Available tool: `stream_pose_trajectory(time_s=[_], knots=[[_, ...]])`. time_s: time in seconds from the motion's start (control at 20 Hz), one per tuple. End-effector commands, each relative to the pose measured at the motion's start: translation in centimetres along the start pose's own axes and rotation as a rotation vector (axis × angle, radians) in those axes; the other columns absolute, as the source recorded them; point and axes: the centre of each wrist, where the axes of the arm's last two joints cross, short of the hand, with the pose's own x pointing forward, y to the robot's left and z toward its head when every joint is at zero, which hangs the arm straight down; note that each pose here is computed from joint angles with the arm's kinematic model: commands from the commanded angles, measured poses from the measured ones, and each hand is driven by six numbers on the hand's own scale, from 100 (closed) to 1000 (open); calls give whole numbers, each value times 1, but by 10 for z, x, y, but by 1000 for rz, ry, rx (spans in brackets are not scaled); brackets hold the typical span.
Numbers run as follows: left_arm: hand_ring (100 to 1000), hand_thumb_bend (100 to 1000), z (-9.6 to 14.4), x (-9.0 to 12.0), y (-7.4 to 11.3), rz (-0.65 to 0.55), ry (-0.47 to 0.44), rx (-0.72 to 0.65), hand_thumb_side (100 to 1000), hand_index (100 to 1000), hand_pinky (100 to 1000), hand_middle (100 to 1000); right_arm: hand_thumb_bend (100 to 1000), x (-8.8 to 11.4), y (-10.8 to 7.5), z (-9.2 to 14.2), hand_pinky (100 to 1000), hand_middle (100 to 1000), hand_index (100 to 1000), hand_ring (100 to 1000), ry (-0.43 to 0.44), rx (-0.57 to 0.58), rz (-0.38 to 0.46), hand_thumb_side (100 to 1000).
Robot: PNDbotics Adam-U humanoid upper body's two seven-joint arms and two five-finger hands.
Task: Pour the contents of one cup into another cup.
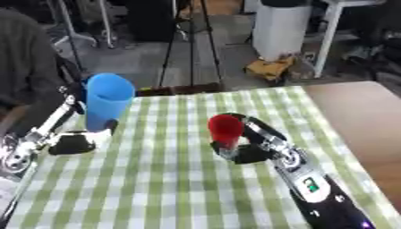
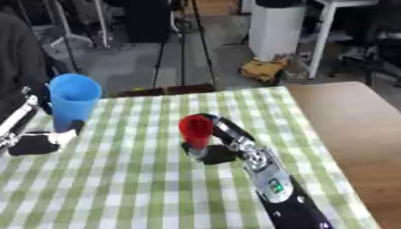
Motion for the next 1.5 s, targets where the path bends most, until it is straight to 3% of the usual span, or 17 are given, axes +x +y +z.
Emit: stream_pose_trajectory(time_s=[0.05, 0.8, 1.5], knots=[[504, 113, -12, 6, 8, -67, -32, -10, 100, 666, 580, 454, 211, 7, -2, -8, 832, 694, 841, 807, -20, 11, 23, 156], [479, 251, -52, 31, -9, -292, -123, -130, 100, 641, 619, 421, 197, 1, 15, -26, 833, 694, 840, 807, -1, 47, 43, 155], [478, 252, -59, 42, -15, -313, -154, -140, 100, 638, 620, 418, 201, 11, 31, -42, 829, 690, 838, 804, -33, 79, 39, 150]])
